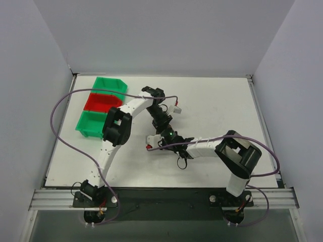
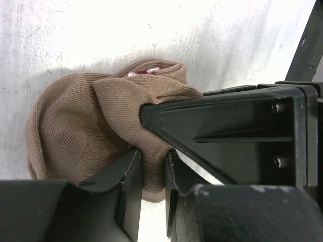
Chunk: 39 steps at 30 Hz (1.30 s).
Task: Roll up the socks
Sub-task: Roll the sock at the center of the board.
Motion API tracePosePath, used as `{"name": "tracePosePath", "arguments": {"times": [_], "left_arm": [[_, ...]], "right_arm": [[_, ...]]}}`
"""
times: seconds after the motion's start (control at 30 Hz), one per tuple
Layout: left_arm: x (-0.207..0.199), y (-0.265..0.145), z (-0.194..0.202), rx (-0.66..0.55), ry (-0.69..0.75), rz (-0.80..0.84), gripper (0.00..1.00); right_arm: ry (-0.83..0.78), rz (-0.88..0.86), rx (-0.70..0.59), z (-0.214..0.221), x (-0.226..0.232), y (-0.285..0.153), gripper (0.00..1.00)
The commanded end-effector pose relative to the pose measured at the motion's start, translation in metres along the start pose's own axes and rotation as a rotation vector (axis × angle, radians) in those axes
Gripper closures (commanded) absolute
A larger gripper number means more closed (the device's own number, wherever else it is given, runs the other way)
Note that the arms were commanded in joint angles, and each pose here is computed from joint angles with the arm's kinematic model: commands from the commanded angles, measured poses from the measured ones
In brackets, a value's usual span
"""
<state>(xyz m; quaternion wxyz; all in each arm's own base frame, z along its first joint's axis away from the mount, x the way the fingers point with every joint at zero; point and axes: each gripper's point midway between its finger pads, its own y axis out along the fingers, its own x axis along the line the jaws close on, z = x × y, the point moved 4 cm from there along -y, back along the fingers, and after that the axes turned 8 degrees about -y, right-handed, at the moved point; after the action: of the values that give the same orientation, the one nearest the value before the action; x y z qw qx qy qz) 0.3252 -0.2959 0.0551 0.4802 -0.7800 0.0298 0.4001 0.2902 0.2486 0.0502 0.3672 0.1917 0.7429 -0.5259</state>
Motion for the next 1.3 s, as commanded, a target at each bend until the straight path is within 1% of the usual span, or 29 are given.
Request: {"name": "tracePosePath", "arguments": {"times": [0.0, 0.03, 0.1, 0.13, 0.23, 0.33, 0.4, 0.43, 0.47, 0.5, 0.53, 0.67, 0.7, 0.77, 0.8, 0.83, 0.87, 0.97, 1.0, 1.13, 1.23, 1.27], "left_arm": [[0.049, 0.038, 0.034, 0.181, 0.014, -0.151, 0.84], [0.048, 0.039, 0.035, 0.183, 0.015, -0.152, 0.78], [0.047, 0.035, 0.032, 0.174, 0.031, -0.173, 0.73], [0.047, 0.036, 0.034, 0.178, 0.031, -0.179, 0.71], [0.045, 0.029, 0.027, 0.153, 0.059, -0.219, 0.56], [0.040, 0.020, 0.019, 0.117, 0.086, -0.253, 0.47], [0.036, 0.013, 0.013, 0.087, 0.106, -0.283, 0.37], [0.035, 0.010, 0.011, 0.076, 0.113, -0.300, 0.34], [0.034, 0.008, 0.009, 0.065, 0.121, -0.310, 0.33], [0.030, 0.003, 0.006, 0.041, 0.134, -0.321, 0.20], [0.027, 0.002, 0.004, 0.030, 0.144, -0.318, 0.17], [0.012, -0.009, -0.002, -0.058, 0.212, -0.315, 0.13], [0.004, -0.018, -0.010, -0.102, 0.249, -0.331, 0.13], [-0.003, -0.018, -0.007, -0.134, 0.272, -0.295, 0.12], [-0.011, -0.027, -0.014, -0.183, 0.304, -0.301, 0.11], [-0.012, -0.025, -0.012, -0.190, 0.302, -0.289, 0.10], [-0.021, -0.026, -0.013, -0.209, 0.342, -0.236, 0.10], [-0.039, -0.032, -0.011, -0.238, 0.385, -0.159, 0.09], [-0.049, -0.035, -0.011, -0.255, 0.399, -0.117, 0.06], [-0.073, -0.039, -0.007, -0.287, 0.477, 0.000, 0.05], [-0.083, -0.042, -0.004, -0.295, 0.508, 0.032, 0.05], [-0.083, -0.043, -0.005, -0.299, 0.508, 0.027, 0.03]], "right_arm": [[-0.005, -0.179, 0.069, 0.017, 0.031, 0.007, 0.92], [-0.008, -0.193, 0.072, 0.017, 0.032, 0.007, 0.93], [-0.010, -0.210, 0.068, 0.015, 0.033, 0.007, 0.96], [-0.012, -0.217, 0.070, 0.015, 0.034, 0.007, 0.96], [-0.014, -0.229, 0.073, 0.015, 0.035, 0.006, 0.98], [-0.003, -0.247, 0.072, 0.013, 0.035, 0.004, 0.98], [0.008, -0.249, 0.072, 0.011, 0.032, 0.004, 0.99], [0.011, -0.256, 0.075, 0.011, 0.032, 0.004, 0.99], [0.014, -0.264, 0.076, 0.010, 0.033, 0.004, 0.99], [0.022, -0.259, 0.074, 0.008, 0.030, 0.004, 1.00], [0.024, -0.269, 0.078, 0.009, 0.031, 0.004, 1.00], [0.039, -0.278, 0.077, 0.007, 0.029, 0.004, 1.00], [0.042, -0.281, 0.073, 0.006, 0.029, 0.003, 1.00], [0.050, -0.279, 0.071, 0.006, 0.027, 0.002, 1.00], [0.053, -0.284, 0.070, 0.006, 0.028, 0.003, 1.00], [0.054, -0.282, 0.066, 0.005, 0.027, 0.002, 1.00], [0.059, -0.282, 0.064, 0.005, 0.026, 0.001, 1.00], [0.067, -0.286, 0.057, 0.003, 0.025, -0.001, 1.00], [0.067, -0.287, 0.055, 0.003, 0.025, -0.002, 1.00], [0.070, -0.275, 0.057, 0.002, 0.022, -0.003, 1.00], [0.073, -0.274, 0.060, 0.003, 0.021, -0.002, 1.00], [0.079, -0.276, 0.057, 0.003, 0.022, -0.002, 1.00]]}}
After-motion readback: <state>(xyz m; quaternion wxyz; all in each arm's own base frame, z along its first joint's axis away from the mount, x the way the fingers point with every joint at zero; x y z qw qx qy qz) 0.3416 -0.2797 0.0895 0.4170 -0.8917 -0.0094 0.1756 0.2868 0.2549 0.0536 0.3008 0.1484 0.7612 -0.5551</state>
